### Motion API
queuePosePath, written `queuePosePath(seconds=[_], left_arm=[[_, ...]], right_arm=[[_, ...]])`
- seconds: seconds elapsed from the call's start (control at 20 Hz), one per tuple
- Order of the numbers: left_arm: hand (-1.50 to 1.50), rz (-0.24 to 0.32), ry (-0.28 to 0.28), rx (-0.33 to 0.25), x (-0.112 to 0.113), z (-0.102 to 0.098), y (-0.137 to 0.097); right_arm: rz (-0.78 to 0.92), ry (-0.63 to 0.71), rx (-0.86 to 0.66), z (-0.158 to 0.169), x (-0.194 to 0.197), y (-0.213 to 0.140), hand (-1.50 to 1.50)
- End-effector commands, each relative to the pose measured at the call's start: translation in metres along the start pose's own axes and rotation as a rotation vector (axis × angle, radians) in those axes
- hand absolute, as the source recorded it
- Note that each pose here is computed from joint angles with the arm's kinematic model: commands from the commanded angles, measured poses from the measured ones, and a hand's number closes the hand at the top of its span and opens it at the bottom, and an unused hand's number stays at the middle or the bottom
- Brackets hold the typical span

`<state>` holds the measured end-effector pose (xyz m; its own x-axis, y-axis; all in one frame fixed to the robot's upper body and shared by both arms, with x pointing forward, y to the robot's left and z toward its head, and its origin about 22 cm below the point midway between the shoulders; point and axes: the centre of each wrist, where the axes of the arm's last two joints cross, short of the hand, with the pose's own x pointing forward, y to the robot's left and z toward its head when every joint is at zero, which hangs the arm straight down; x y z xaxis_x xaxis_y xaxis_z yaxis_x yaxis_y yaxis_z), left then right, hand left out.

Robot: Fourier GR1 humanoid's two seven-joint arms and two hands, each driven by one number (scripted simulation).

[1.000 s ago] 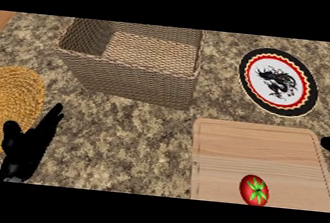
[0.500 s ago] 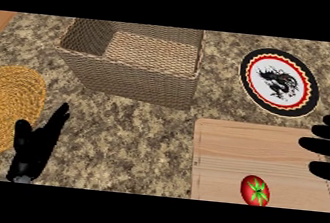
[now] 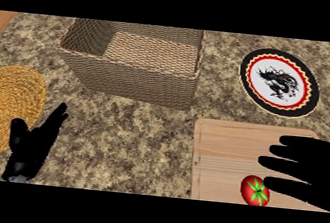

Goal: Pick the tomato from the cutting board and place it in the basket

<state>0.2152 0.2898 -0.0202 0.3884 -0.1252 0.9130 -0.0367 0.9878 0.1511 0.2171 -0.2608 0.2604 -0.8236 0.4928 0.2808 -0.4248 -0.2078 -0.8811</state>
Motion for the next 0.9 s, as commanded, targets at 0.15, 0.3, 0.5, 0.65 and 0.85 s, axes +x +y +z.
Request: queuePosePath(seconds=[0.15,0.3,0.5,0.65,0.85], left_arm=[[0.0,0.012,0.164,0.002,-0.032,-0.002,0.0],[0.0,0.004,0.139,0.005,-0.029,0.008,-0.001],[0.0,-0.006,0.166,-0.013,-0.042,0.008,-0.009],[0.0,0.016,0.154,-0.006,-0.023,0.006,0.014],[0.0,0.016,0.16,-0.001,-0.028,0.008,0.011]], right_arm=[[0.044,0.029,0.074,-0.027,-0.002,0.035,-1.5],[0.024,0.027,0.065,-0.021,-0.022,0.049,-1.5],[0.028,0.028,0.071,-0.047,-0.022,0.07,-1.5],[0.009,0.006,0.062,-0.043,-0.031,0.09,-1.5],[0.028,0.024,0.056,-0.041,-0.046,0.105,-1.5]])
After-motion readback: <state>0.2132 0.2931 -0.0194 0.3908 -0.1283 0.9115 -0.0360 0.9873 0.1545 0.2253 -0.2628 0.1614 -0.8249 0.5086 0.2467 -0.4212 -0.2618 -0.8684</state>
